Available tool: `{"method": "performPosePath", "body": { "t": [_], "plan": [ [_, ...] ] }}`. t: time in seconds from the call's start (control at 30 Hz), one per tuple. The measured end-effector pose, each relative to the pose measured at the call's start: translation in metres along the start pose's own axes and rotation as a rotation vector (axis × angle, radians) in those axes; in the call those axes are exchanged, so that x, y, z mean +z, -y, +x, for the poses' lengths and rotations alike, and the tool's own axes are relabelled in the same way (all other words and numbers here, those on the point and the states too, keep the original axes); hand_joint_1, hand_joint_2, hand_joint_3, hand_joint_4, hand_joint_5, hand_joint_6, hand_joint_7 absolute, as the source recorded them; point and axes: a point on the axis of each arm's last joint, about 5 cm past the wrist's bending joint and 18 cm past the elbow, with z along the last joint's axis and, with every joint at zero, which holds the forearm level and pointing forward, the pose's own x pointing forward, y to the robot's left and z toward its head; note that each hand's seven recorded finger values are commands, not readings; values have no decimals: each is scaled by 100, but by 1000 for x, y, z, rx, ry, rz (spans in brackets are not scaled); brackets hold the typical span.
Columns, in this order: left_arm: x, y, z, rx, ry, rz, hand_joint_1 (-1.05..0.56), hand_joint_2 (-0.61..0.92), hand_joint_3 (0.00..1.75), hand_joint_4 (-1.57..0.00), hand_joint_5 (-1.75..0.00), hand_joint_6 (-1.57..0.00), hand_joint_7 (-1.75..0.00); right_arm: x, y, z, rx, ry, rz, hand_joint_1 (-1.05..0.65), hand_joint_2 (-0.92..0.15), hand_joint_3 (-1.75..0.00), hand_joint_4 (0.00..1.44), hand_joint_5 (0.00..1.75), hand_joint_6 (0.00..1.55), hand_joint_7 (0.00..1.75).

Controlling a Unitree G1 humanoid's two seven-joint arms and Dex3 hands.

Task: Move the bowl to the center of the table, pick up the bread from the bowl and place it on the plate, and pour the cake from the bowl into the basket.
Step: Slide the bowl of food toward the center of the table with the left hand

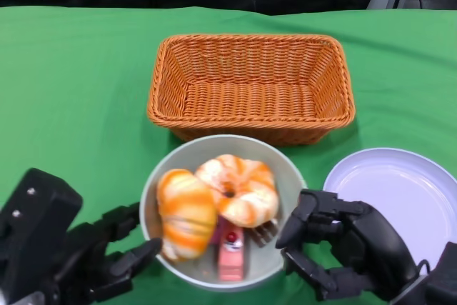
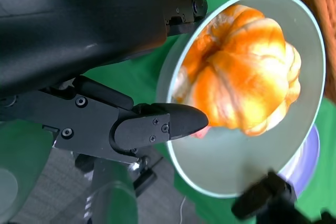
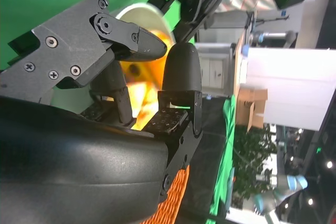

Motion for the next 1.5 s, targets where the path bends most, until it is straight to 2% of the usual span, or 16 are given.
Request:
{"method": "performPosePath", "body": {
  "t": [0.33,0.5,0.93,1.1,1.5],
  "plan": [
    [-2,1,0,-22,7,5,-60,92,51,0,0,0,0,2,-3,3,-51,30,-8,-20,-50,-96,76,151,72,124],
    [-3,2,0,-26,12,7,-61,92,51,0,0,0,0,7,-4,6,-73,57,-25,-22,-50,-94,77,152,74,121],
    [-5,4,2,-41,18,-1,-62,92,49,0,0,0,0,10,-1,11,-72,79,-40,-22,-52,-90,78,153,77,118],
    [-2,3,5,-41,23,5,-61,92,50,0,0,0,0,13,3,15,-77,90,-51,-20,-45,-102,79,151,78,117],
    [1,1,7,-41,32,2,-61,92,50,0,0,0,0,16,7,20,-76,83,-45,-19,-51,-93,81,148,80,115]
  ]
}}
